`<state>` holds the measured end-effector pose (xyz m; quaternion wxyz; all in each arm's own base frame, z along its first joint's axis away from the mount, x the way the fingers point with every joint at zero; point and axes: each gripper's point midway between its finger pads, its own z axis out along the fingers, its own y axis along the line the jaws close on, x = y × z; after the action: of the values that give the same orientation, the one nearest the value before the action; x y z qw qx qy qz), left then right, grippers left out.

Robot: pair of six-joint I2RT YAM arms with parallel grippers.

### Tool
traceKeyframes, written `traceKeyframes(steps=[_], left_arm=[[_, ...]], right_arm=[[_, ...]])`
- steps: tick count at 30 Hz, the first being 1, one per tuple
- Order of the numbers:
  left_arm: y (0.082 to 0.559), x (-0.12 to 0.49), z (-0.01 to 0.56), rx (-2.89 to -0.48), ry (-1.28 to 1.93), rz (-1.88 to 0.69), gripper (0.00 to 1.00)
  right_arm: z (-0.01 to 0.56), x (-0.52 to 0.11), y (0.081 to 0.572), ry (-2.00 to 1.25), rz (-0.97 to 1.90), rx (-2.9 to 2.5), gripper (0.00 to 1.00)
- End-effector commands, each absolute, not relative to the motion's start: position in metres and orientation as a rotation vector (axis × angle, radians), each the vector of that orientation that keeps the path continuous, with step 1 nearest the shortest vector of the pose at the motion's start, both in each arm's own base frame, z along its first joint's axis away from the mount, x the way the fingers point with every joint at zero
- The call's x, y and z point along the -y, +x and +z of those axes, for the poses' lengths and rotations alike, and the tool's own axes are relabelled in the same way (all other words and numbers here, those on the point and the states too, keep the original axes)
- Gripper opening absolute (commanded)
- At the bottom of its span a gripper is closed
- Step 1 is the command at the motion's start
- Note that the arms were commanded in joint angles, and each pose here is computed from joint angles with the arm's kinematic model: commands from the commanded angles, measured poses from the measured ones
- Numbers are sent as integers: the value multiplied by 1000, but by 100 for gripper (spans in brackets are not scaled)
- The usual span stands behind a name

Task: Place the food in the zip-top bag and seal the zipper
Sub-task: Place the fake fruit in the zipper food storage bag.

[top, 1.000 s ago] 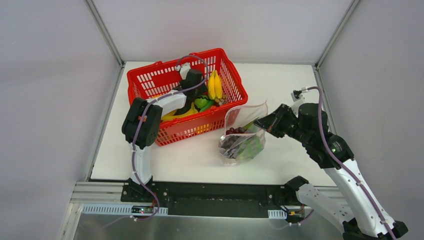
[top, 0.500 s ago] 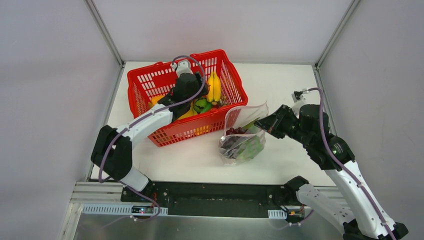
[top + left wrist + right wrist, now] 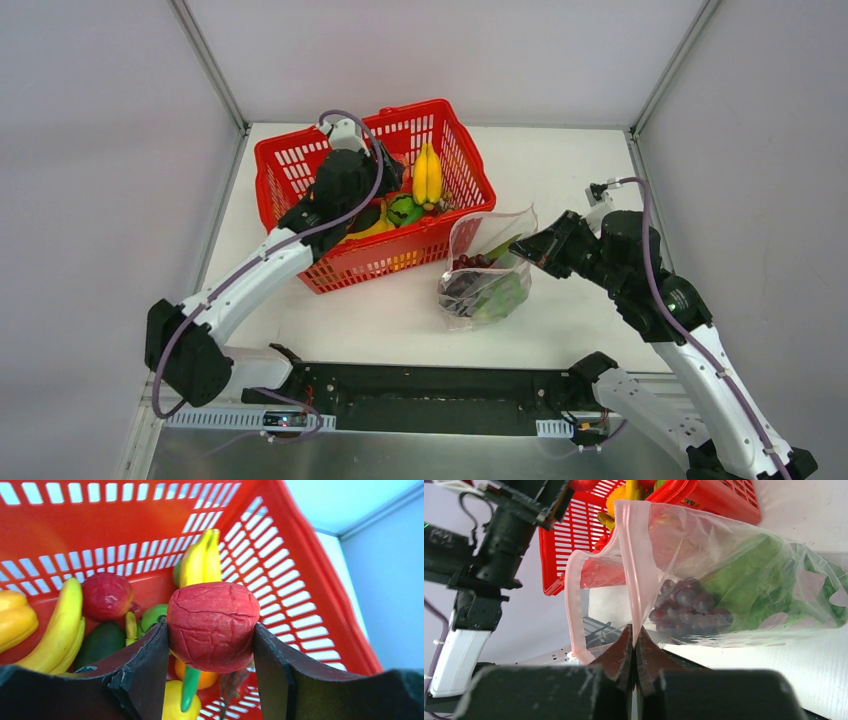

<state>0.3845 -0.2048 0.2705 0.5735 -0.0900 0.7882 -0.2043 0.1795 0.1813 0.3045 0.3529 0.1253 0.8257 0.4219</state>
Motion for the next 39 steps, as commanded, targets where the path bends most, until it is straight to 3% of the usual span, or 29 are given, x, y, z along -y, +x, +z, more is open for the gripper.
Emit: traceKeyframes(steps=[1,9,18,27,39], left_arm=[[348,218,327,-1743,-83,-631,11],[267,265,411,-1576,271,-870,13],[185,327,418,-1503,725,-1083,14],[156,357,392,-1542,922,-1109,15],[178,371,369,-1647,989,-803,23]], right_arm=[[324,-186,180,303,1162,-2063,2],[327,-187,180,307,1175,-2050,2],[326,-188,182,313,1175,-2052,2],[327,-188,182,316,1182,-2046,2],[330,-187,180,308,1184,-2038,2]])
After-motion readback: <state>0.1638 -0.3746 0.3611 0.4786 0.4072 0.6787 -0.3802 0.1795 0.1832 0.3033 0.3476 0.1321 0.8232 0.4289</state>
